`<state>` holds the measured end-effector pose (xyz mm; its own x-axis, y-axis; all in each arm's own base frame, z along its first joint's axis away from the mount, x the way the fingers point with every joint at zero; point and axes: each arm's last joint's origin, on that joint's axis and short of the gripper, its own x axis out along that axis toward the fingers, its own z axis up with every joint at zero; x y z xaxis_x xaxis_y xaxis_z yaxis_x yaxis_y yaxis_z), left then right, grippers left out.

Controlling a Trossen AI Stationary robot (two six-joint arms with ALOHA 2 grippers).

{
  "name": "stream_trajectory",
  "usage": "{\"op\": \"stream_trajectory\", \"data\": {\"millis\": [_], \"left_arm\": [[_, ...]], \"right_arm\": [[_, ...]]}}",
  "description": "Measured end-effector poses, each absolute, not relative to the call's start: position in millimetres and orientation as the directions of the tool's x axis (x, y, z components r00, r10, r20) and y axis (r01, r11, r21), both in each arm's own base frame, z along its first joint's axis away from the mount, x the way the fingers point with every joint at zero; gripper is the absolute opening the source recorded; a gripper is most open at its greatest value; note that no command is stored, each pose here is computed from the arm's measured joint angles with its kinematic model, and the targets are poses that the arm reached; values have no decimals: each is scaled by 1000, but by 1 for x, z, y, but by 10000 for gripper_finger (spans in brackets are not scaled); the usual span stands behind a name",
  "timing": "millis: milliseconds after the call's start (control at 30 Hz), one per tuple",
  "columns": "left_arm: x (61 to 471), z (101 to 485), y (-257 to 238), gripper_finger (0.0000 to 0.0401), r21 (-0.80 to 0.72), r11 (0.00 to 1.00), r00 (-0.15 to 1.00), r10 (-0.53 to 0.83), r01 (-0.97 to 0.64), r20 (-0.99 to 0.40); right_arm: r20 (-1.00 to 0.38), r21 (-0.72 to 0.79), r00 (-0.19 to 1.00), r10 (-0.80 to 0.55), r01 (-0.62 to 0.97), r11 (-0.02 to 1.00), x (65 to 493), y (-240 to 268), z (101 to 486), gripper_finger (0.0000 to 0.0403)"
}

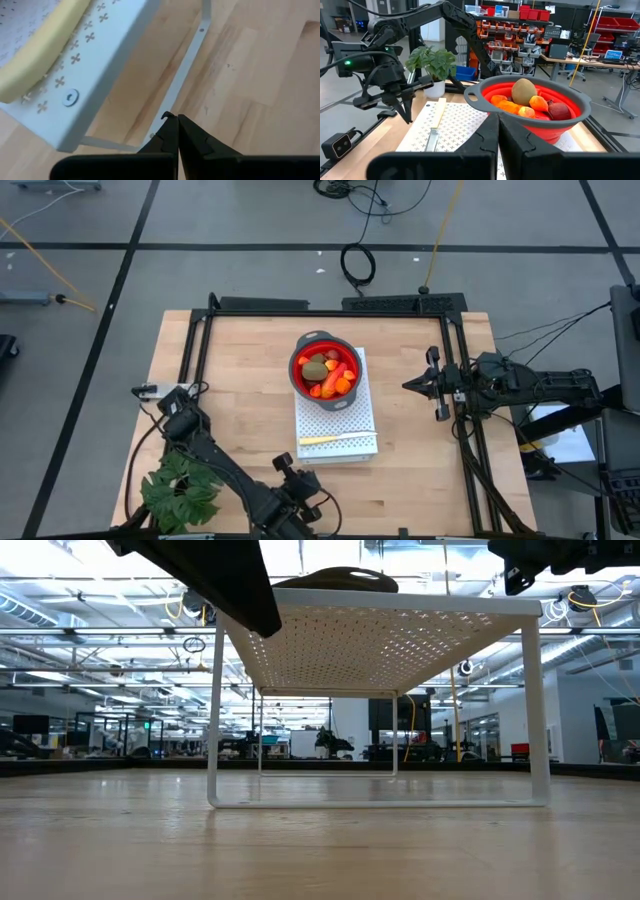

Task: Pick & Place Fruit
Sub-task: Adjust the shelf

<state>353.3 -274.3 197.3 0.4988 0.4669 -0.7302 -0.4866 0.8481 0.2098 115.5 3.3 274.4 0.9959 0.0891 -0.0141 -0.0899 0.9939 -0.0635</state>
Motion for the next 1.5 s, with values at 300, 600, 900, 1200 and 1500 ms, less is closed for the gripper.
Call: {"op": "stream_trajectory", "data": {"millis": [300, 600, 900, 1200, 1500], "left_arm": [[352, 198, -271, 2, 260, 835, 504, 510, -485, -697], [353, 198, -265, 2, 288, 821, 476, 532, -494, -701], [350, 198, -263, 1, 294, 807, 452, 544, -512, -707], [345, 198, -260, 1, 321, 782, 414, 573, -534, -707], [342, 198, -259, 2, 322, 770, 382, 575, -550, -723]], "right_arm": [[-14, -63, 996, 89, -90, 994, 115, 3, 274, 0], [-14, -46, 996, 89, -90, 995, 116, 3, 274, 0], [-14, -35, 996, 89, -90, 995, 116, 3, 274, 0], [-15, -37, 996, 90, -90, 995, 116, 3, 274, 0], [-15, -37, 996, 89, -90, 995, 116, 3, 274, 0]]}}
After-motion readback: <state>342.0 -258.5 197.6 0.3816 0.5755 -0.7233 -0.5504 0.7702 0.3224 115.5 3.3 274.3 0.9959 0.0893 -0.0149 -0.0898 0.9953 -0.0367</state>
